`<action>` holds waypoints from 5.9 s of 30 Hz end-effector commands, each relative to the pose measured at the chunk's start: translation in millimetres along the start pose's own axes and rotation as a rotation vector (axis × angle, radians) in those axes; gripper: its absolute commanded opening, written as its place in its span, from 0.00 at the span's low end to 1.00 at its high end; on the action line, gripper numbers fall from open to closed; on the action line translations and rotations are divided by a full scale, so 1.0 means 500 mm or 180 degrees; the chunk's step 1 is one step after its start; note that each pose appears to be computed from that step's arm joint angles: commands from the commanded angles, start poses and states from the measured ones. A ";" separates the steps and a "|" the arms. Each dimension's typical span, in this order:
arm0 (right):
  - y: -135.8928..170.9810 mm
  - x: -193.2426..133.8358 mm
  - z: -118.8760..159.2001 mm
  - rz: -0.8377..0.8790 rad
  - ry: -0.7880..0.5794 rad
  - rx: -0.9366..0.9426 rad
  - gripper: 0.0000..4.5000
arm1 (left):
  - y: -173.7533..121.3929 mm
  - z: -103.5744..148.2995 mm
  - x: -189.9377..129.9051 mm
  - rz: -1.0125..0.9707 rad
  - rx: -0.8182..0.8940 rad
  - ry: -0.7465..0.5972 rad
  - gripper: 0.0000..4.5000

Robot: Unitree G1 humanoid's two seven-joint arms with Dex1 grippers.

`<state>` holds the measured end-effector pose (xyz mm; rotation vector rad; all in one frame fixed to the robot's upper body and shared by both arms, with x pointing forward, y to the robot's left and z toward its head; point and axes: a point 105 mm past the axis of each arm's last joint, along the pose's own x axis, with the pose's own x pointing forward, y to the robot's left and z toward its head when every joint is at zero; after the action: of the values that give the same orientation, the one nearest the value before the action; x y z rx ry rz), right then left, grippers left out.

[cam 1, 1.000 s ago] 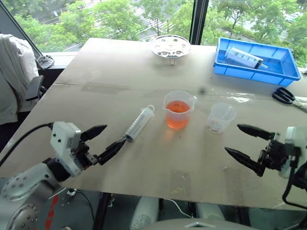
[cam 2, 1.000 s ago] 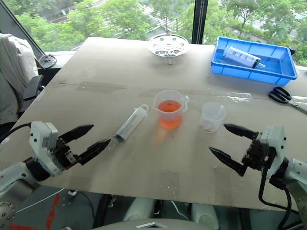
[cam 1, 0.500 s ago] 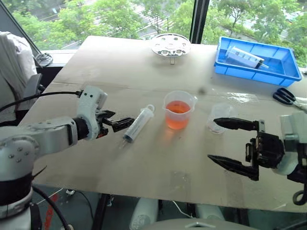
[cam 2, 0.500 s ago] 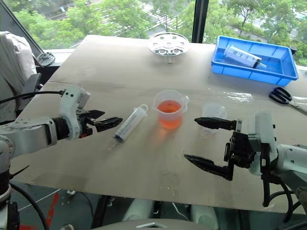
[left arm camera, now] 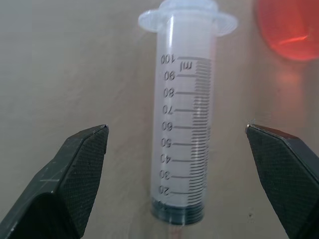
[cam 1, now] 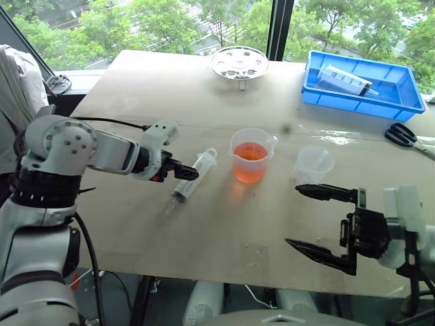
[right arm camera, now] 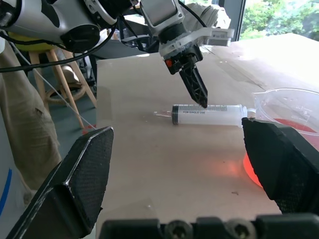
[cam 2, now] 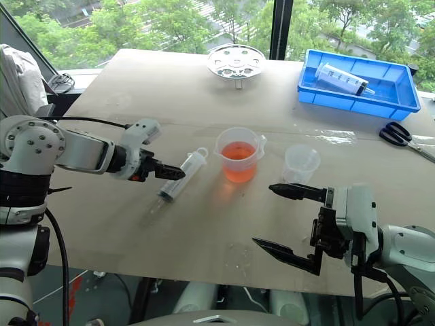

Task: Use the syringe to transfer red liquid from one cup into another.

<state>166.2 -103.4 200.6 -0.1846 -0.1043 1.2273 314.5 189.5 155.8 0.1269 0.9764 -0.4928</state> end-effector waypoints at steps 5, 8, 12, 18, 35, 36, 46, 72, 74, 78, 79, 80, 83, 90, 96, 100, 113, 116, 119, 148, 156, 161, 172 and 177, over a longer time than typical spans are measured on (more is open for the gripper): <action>-0.002 0.002 0.017 -0.0050 0.0008 -0.0144 0.99 | -0.017 0.026 0.025 -0.0050 0.0156 0.0002 1.00; -0.004 0.000 0.015 -0.0064 0.0040 -0.0163 1.00 | -0.009 0.016 0.038 0.0049 0.0220 0.0084 0.91; -0.003 0.004 0.015 -0.0073 0.0036 -0.0170 1.00 | -0.002 0.006 0.057 0.0140 0.0234 0.0166 0.64; -0.006 0.010 0.007 -0.0108 0.0083 -0.0147 1.00 | -0.005 -0.002 0.066 0.0087 0.0222 0.0124 0.31; -0.145 0.054 0.044 -0.0532 -0.0044 0.0144 1.00 | 0.052 0.152 -0.170 -0.0904 -0.1410 -0.2593 0.31; -0.164 0.055 0.048 -0.0612 -0.0051 0.0126 1.00 | 0.037 0.173 -0.188 -0.1147 -0.1504 -0.2901 0.31; -0.238 0.063 0.070 -0.0945 -0.0025 -0.0169 1.00 | -0.094 0.223 -0.231 -0.1698 -0.1059 -0.3476 0.31; -0.305 0.065 0.108 -0.1726 -0.0133 -0.0113 1.00 | -0.231 0.218 -0.122 -0.1699 0.1429 -0.4026 0.31; -0.303 0.063 0.105 -0.1726 -0.0108 -0.0132 1.00 | -0.237 0.211 -0.113 -0.1745 0.1446 -0.3981 0.31; -0.317 0.050 0.106 -0.1830 -0.0164 0.0099 1.00 | -0.242 0.194 -0.075 -0.1783 0.1479 -0.3825 0.31; -0.320 0.049 0.110 -0.1845 -0.0171 0.0156 1.00 | -0.243 0.191 -0.068 -0.1810 0.1496 -0.3796 0.31; -0.320 0.052 0.114 -0.1811 -0.0187 0.0220 1.00 | -0.242 0.191 -0.064 -0.1822 0.1511 -0.3789 0.31; -0.305 0.055 0.115 -0.1607 -0.0123 0.0434 1.00 | -0.240 0.192 -0.043 -0.1828 0.1545 -0.3755 0.31; -0.295 0.058 0.157 -0.1475 -0.0179 0.0445 1.00 | -0.235 0.202 0.001 -0.1676 0.1626 -0.3778 0.31; -0.288 0.078 0.179 -0.1350 -0.0193 0.0398 1.00 | -0.244 0.215 0.017 -0.1462 0.1637 -0.3966 0.31; -0.286 0.093 0.186 -0.1300 -0.0210 0.0385 1.00 | -0.252 0.213 0.013 -0.1451 0.1638 -0.4016 0.31; -0.289 0.139 0.175 -0.1074 -0.0096 0.0638 1.00 | -0.275 0.212 -0.009 -0.1501 0.1846 -0.4062 0.31; -0.290 0.150 0.163 -0.1031 -0.0019 0.0729 1.00 | -0.281 0.212 -0.014 -0.1514 0.1867 -0.4078 0.31; -0.292 0.158 0.158 -0.1008 -0.0019 0.0800 1.00 | -0.284 0.213 -0.018 -0.1517 0.1867 -0.4089 0.31; -0.278 0.190 0.169 -0.0923 -0.0085 0.0280 0.37 | -0.278 0.246 -0.048 -0.1433 0.1416 -0.3534 0.78; -0.280 0.194 0.159 -0.0926 -0.0014 0.0096 0.37 | -0.259 0.241 -0.050 -0.1250 0.1434 -0.3389 0.61; -0.273 0.199 0.145 -0.0863 0.0120 0.0002 0.37 | -0.276 0.237 -0.055 -0.1355 0.1529 -0.3413 0.33; -0.284 0.174 0.140 -0.0816 0.0257 -0.0179 1.00 | -0.235 0.196 -0.020 -0.1220 0.1497 -0.3314 0.31; -0.284 0.152 0.179 -0.0664 0.0114 -0.0089 1.00 | -0.218 0.196 -0.020 -0.1146 0.1543 -0.3275 0.31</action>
<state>311.6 -64.8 295.2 -0.2201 -0.0419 1.0152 337.5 64.8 218.6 0.0897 -0.0932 -0.9808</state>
